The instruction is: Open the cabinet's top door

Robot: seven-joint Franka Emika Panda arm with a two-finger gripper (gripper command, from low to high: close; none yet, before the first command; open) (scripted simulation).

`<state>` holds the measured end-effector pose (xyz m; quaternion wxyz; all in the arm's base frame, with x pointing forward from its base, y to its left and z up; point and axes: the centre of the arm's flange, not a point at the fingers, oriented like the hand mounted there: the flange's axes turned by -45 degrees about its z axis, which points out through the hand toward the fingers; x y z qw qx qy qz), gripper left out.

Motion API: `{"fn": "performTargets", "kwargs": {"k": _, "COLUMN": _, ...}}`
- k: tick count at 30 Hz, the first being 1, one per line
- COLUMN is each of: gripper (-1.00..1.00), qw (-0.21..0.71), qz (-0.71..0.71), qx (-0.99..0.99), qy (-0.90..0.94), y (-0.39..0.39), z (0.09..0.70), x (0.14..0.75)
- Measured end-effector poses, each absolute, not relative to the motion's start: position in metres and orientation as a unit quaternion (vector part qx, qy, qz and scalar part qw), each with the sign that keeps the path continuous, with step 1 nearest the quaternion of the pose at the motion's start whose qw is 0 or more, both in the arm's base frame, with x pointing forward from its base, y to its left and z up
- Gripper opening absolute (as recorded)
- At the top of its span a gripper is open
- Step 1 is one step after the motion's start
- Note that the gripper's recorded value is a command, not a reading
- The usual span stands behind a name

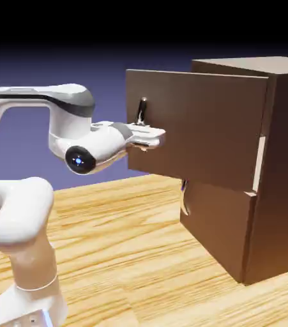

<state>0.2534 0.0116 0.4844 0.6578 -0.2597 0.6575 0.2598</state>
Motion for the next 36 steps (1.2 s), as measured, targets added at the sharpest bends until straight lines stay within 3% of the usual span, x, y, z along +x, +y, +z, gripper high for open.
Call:
{"fn": "performTargets", "kwargs": {"k": 19, "gripper": -1.0, "qw": 0.596, "qz": 0.381, "qx": -0.381, "qy": 0.596, "y": -0.121, "z": 0.484, "x": 0.227}}
{"fn": "performTargets", "kwargs": {"k": 35, "gripper": -1.0, "qw": 0.514, "qz": 0.486, "qx": -0.486, "qy": 0.514, "y": -0.252, "z": 0.484, "x": 0.251}}
{"fn": "performTargets", "kwargs": {"k": 36, "gripper": 1.0, "qw": 0.513, "qz": 0.487, "qx": -0.487, "qy": 0.513, "y": -0.253, "z": 0.484, "x": 0.251}}
